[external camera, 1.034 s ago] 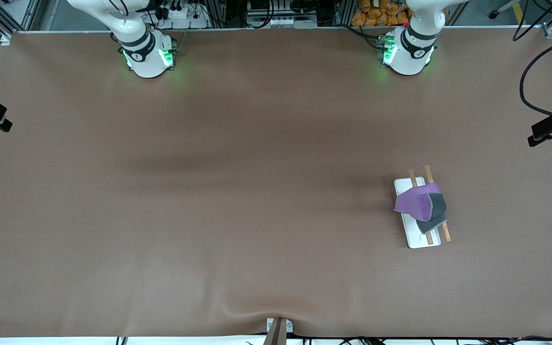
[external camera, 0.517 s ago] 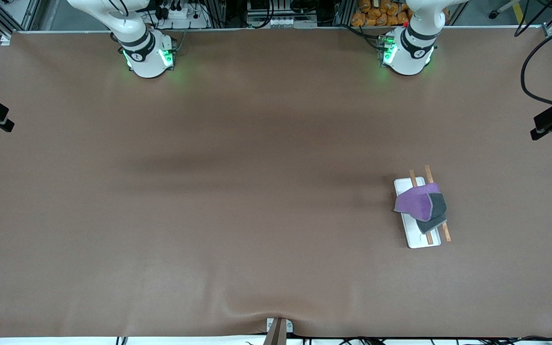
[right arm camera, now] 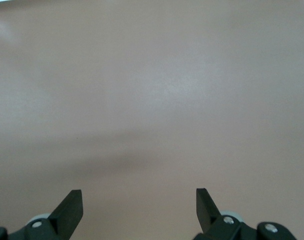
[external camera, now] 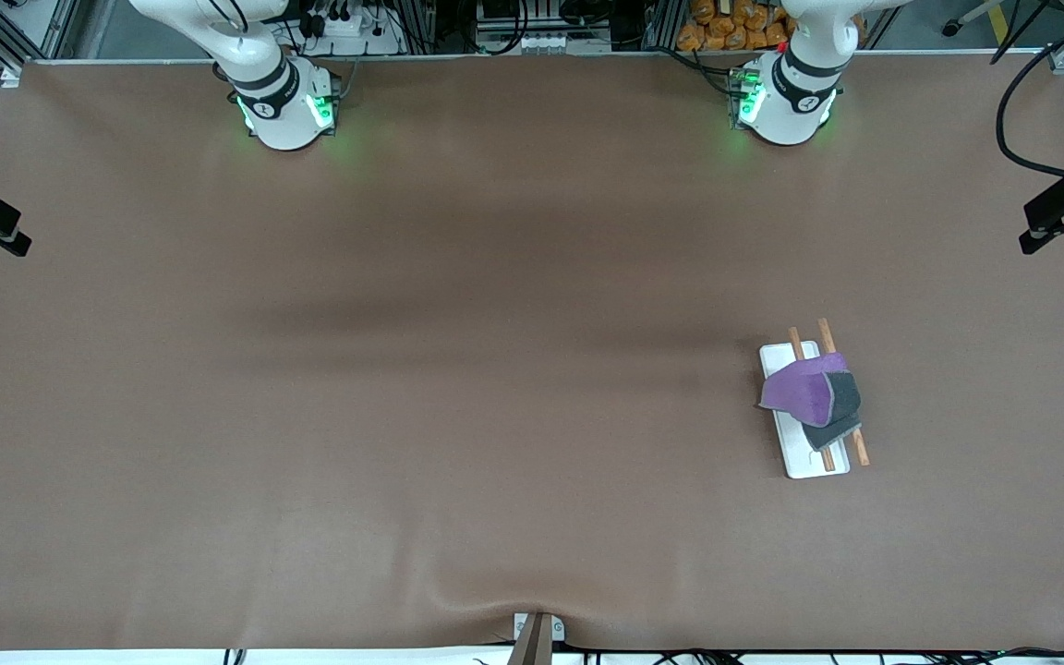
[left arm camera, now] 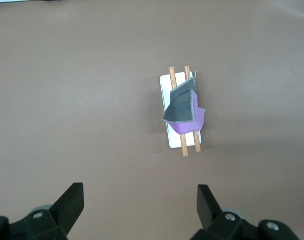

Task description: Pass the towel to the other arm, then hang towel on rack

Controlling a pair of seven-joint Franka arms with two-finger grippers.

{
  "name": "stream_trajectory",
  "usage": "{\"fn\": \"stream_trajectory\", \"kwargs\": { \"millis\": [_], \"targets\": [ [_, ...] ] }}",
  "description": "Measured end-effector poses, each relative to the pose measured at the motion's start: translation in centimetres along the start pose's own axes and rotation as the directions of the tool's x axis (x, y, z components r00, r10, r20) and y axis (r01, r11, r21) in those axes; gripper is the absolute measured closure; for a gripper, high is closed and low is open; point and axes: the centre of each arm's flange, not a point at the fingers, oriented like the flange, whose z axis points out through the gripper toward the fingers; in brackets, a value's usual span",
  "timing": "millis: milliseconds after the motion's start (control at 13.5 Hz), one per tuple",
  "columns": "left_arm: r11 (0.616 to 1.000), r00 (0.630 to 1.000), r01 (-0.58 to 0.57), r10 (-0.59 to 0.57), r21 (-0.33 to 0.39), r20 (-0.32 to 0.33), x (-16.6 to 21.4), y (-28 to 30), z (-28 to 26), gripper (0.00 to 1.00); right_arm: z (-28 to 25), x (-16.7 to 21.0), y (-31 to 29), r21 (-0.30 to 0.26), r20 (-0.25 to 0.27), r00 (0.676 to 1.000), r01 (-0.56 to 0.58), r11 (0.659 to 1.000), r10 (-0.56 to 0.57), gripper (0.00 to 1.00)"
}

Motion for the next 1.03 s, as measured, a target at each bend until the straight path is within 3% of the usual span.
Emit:
{"fn": "stream_trajectory", "kwargs": {
  "millis": [1034],
  "targets": [
    [0.997,0.995,0.066,-0.063,-0.034,0.077,-2.5,0.9,1.7,0.0,0.9,0.1,0.3,-0.002,0.036,0.999,-0.006,1.0,0.006,0.0]
  ]
}}
